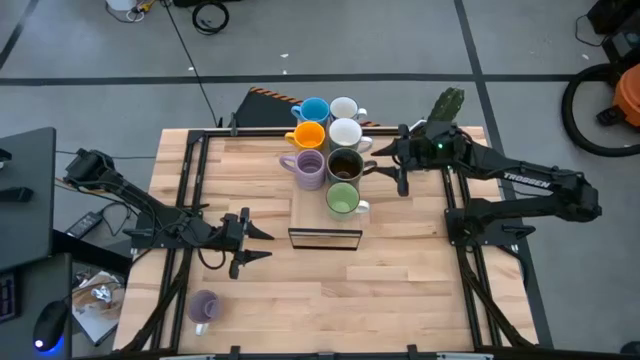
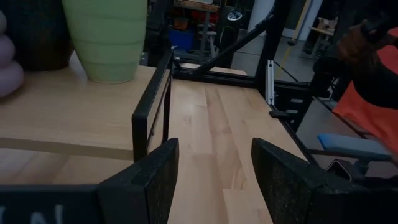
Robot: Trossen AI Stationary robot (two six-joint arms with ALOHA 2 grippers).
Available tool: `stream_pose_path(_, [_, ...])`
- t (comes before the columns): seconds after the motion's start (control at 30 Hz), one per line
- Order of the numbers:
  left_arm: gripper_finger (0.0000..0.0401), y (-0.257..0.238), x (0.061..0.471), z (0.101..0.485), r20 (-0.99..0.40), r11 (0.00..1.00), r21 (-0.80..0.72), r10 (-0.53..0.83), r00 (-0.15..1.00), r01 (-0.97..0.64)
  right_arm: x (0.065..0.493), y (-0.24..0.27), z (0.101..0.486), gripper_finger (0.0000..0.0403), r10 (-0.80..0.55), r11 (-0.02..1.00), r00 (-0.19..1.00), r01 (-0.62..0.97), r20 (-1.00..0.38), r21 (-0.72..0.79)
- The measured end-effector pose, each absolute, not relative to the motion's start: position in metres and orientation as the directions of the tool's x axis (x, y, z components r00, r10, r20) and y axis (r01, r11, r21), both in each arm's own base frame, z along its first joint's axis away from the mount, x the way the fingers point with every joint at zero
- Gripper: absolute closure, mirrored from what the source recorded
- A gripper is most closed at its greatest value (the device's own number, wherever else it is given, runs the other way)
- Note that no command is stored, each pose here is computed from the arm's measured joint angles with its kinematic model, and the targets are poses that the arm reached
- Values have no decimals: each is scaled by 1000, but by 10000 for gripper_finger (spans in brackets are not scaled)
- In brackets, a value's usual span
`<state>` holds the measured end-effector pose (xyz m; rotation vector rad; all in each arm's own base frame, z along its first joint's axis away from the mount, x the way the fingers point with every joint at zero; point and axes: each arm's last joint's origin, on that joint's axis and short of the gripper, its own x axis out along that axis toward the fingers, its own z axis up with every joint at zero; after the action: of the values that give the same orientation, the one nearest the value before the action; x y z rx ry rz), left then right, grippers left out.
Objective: Place coffee mugs
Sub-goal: Adjust the blue brown mug on the shelf
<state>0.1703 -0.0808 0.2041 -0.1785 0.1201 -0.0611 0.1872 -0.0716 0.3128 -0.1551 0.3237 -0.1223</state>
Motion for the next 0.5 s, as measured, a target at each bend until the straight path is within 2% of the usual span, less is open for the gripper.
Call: stream_pose_path(0.5, [193,-81,170,204,-113,974,-221,-71,991,44,209,-92,291,211,-101,993,920,70,-378,-96])
